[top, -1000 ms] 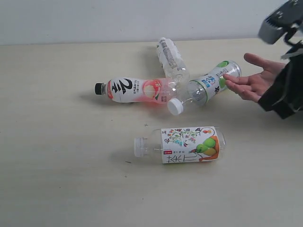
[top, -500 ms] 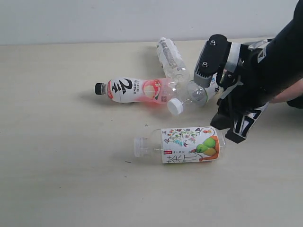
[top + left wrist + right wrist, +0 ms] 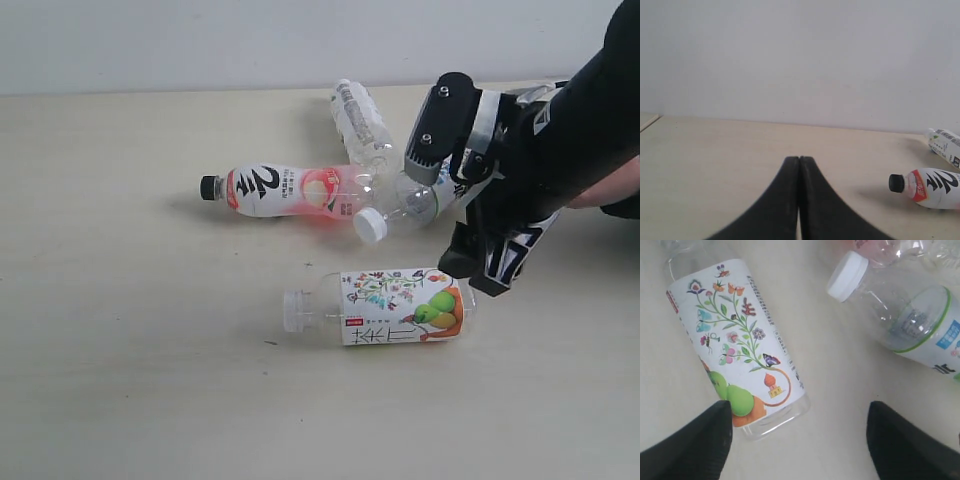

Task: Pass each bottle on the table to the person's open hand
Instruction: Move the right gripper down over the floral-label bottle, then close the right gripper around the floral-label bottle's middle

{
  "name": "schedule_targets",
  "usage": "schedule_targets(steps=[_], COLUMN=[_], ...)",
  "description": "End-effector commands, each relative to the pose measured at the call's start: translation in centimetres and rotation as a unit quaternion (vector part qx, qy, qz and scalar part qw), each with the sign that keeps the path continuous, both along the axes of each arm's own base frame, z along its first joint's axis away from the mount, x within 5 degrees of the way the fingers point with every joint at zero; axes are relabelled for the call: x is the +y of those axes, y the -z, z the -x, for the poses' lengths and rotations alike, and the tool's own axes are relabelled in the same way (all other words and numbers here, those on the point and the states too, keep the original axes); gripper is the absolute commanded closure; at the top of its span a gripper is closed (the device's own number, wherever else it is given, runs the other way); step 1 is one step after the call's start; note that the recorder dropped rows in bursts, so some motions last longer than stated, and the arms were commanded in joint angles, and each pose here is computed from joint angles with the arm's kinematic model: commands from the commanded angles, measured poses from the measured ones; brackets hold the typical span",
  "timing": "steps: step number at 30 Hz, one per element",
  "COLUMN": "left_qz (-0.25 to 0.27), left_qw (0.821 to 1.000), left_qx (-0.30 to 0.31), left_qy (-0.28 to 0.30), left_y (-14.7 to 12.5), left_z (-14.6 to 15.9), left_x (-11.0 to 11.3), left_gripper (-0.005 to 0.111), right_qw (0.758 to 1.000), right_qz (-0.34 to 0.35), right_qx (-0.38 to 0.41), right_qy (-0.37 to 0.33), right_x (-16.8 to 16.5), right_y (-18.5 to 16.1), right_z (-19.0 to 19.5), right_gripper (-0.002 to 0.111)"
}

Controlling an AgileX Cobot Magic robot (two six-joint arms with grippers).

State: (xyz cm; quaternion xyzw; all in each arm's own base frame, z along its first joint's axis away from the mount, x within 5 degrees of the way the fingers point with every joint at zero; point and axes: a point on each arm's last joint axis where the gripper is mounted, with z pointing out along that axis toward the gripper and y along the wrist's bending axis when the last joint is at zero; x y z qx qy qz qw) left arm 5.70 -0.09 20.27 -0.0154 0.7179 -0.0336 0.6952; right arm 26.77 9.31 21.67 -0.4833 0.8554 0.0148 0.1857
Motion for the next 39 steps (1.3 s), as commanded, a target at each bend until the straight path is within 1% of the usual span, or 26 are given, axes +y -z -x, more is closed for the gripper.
schedule_targets(steps=[1, 8, 16, 19, 23, 39], left_qz=[-0.001, -0.001, -0.001, -0.001, -0.001, -0.001], left_qw=[1.000, 1.000, 1.000, 1.000, 1.000, 1.000], left_qx=[-0.006, -0.006, -0.006, -0.006, -0.006, -0.006], left_qy=[0.003, 0.003, 0.003, 0.003, 0.003, 0.003], left_y=[-0.1, -0.1, -0.1, -0.1, -0.1, -0.1], left_z=[0.0, 0.0, 0.0, 0.0, 0.0, 0.0], left_x=[0.0, 0.0, 0.0, 0.0, 0.0, 0.0], left_gripper=[0.106, 0.106, 0.106, 0.106, 0.106, 0.106], right_qw=[0.999, 0.994, 0.988, 0.989, 0.988, 0.990], right_qz=[0.014, 0.047, 0.057, 0.055, 0.057, 0.050], right_qx=[-0.008, 0.004, 0.022, 0.029, 0.035, 0.051], right_qy=[-0.037, -0.098, -0.140, -0.138, -0.137, -0.122], right_x=[0.2, 1.7, 3.9, 4.3, 4.4, 4.7], right_y=[0.7, 2.1, 4.2, 5.1, 6.1, 8.1], right_z=[-0.6, -0.4, -0.2, -0.4, -0.7, -1.1], right_gripper=[0.036, 0.036, 0.036, 0.036, 0.030, 0.030])
